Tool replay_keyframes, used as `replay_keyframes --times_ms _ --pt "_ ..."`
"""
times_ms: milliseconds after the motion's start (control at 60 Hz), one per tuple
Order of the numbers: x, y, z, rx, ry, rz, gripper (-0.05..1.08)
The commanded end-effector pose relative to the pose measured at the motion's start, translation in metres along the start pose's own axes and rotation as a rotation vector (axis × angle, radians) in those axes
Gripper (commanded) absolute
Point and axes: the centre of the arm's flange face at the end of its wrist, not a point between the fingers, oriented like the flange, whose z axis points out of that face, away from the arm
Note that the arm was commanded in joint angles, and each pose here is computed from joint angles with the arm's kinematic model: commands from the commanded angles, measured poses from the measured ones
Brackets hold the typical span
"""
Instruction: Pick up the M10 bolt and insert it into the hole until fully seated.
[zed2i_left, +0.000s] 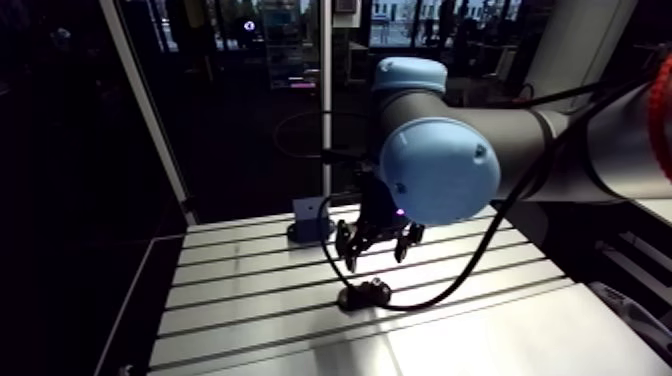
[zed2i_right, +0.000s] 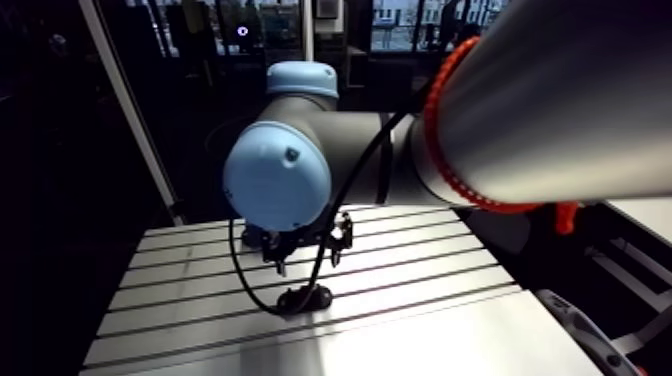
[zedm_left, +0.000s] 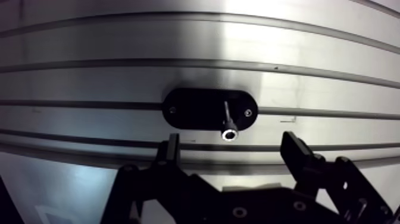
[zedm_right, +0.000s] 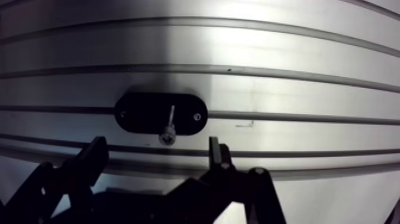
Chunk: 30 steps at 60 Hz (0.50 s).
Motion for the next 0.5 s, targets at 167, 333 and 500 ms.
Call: replay_keyframes --times_ms 167,333,500 --pt "0.0001 0.0005 0.007 -0.011 0.025 -0.004 0.26" --pt "-0.0017 0.0 0.0101 -0.011 0.023 -0.005 0.32" --pt "-0.0034 -0.0004 0.0144 -0.011 0.023 -0.005 0.38"
